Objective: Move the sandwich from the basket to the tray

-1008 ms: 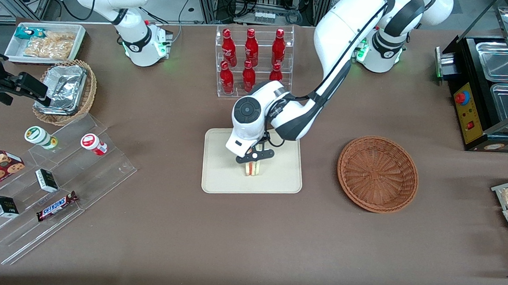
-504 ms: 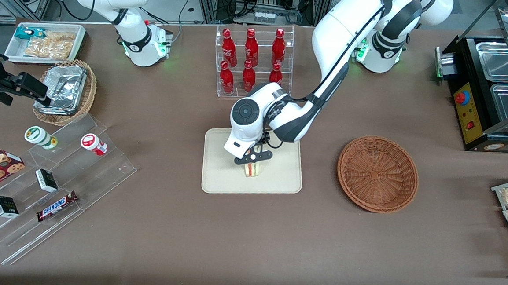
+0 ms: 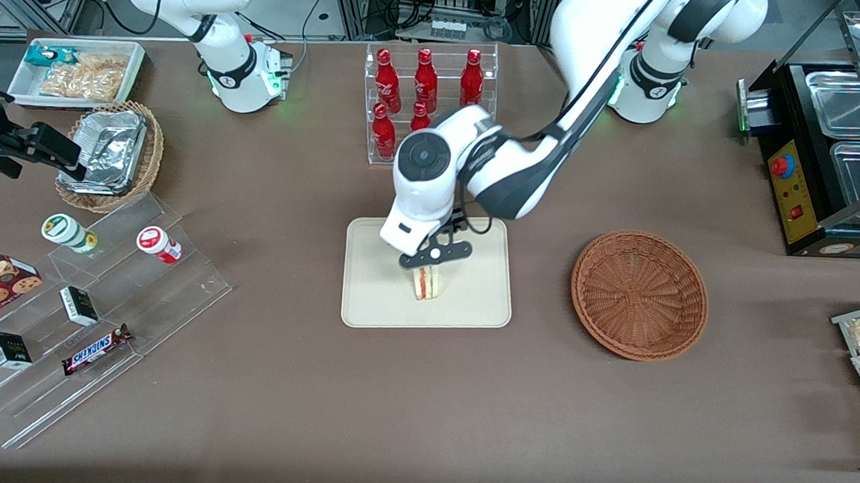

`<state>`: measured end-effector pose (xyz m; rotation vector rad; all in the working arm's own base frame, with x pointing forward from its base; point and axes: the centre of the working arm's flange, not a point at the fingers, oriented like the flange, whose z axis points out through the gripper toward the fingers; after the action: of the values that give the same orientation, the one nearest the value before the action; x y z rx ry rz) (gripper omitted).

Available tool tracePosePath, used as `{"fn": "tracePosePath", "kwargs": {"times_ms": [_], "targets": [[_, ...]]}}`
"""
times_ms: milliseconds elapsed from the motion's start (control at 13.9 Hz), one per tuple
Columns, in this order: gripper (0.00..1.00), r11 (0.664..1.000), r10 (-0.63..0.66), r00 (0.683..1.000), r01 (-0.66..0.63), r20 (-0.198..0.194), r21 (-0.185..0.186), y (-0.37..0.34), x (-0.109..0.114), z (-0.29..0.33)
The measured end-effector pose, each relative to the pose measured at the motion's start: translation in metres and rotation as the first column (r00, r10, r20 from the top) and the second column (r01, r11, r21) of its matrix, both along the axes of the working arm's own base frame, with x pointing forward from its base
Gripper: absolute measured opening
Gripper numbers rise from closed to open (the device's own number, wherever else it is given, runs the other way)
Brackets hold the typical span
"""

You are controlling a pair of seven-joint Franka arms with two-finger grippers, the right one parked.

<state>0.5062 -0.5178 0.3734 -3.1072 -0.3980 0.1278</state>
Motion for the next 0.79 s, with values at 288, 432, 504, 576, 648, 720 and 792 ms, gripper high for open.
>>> {"fn": "tracePosePath", "kwargs": {"times_ms": [288, 432, 504, 576, 648, 720, 792], "targets": [[1.00, 0.990, -0.130, 0.989, 0.134, -0.067, 0.048, 0.070, 0.021, 0.052], [1.00, 0.985, -0.150, 0.983, 0.158, -0.108, 0.063, 0.118, 0.034, 0.064], [1.00, 0.986, -0.144, 0.982, 0.154, -0.124, 0.070, 0.141, 0.039, 0.064], [1.00, 0.984, -0.147, 0.979, 0.158, -0.141, 0.077, 0.163, 0.043, 0.061], [1.00, 0.980, -0.167, 0.973, 0.181, -0.158, 0.079, 0.186, 0.047, 0.058], [1.00, 0.976, -0.191, 0.967, 0.206, -0.170, 0.075, 0.211, 0.050, 0.058], [1.00, 0.972, -0.209, 0.962, 0.224, -0.177, 0.066, 0.238, 0.052, 0.063]]}}
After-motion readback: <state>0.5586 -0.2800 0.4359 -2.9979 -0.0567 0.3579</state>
